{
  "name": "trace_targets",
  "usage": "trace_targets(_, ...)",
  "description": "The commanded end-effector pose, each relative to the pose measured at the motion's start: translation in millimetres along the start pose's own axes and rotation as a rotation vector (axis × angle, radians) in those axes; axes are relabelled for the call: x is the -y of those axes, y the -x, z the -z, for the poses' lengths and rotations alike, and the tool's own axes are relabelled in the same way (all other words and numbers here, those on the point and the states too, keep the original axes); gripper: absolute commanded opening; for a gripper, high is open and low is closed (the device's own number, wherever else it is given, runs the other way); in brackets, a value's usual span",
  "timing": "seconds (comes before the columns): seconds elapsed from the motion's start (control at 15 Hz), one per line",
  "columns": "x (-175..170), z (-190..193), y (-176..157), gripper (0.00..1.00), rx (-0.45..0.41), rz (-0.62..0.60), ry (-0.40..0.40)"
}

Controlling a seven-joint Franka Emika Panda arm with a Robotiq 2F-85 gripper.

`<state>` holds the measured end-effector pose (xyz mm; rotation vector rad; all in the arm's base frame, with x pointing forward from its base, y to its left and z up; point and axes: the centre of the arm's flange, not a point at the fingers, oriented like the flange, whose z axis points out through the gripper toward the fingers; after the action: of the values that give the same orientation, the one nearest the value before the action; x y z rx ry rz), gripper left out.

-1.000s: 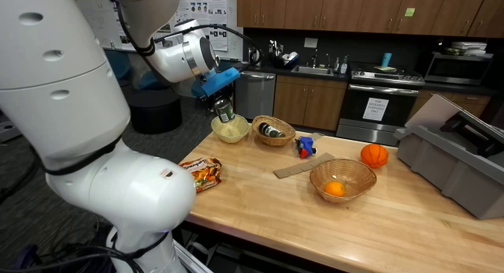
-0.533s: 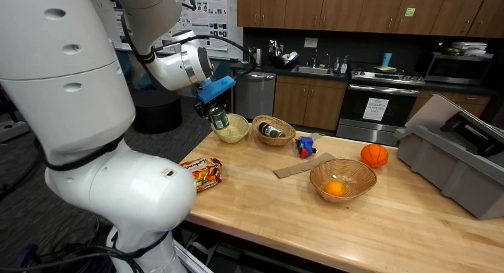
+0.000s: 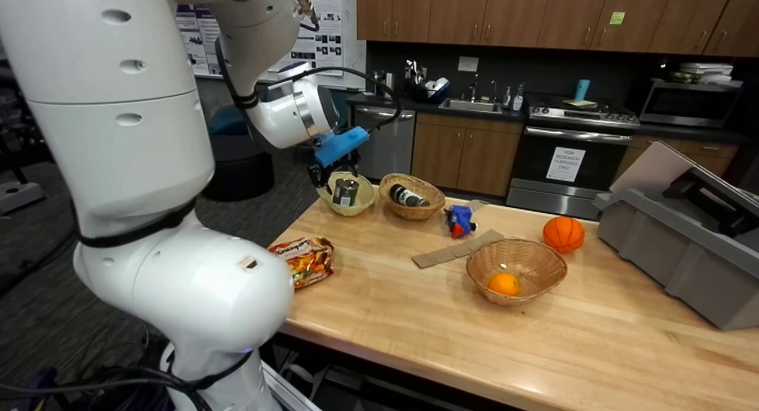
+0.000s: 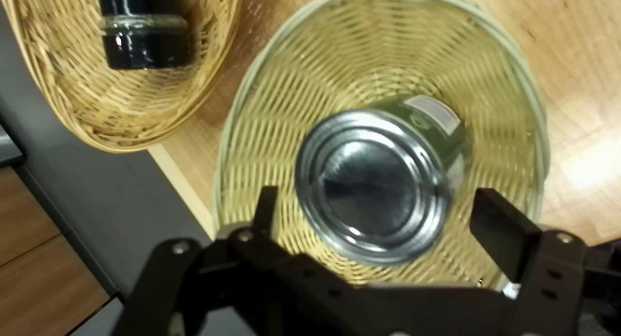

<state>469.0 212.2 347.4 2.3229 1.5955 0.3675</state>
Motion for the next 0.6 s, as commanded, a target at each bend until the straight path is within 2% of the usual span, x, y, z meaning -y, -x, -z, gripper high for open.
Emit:
trace_targets(0.0,-18.8,-4.7,4.8,1.0,0.011,-0.048,0.029)
trace_targets(0.27,-29.5,5.6,17.8,1.0,0.024,-0.092,0.052)
trace_targets(0.53,-35.8,37.9,38.7,1.0,0.052,-0.152,0.088)
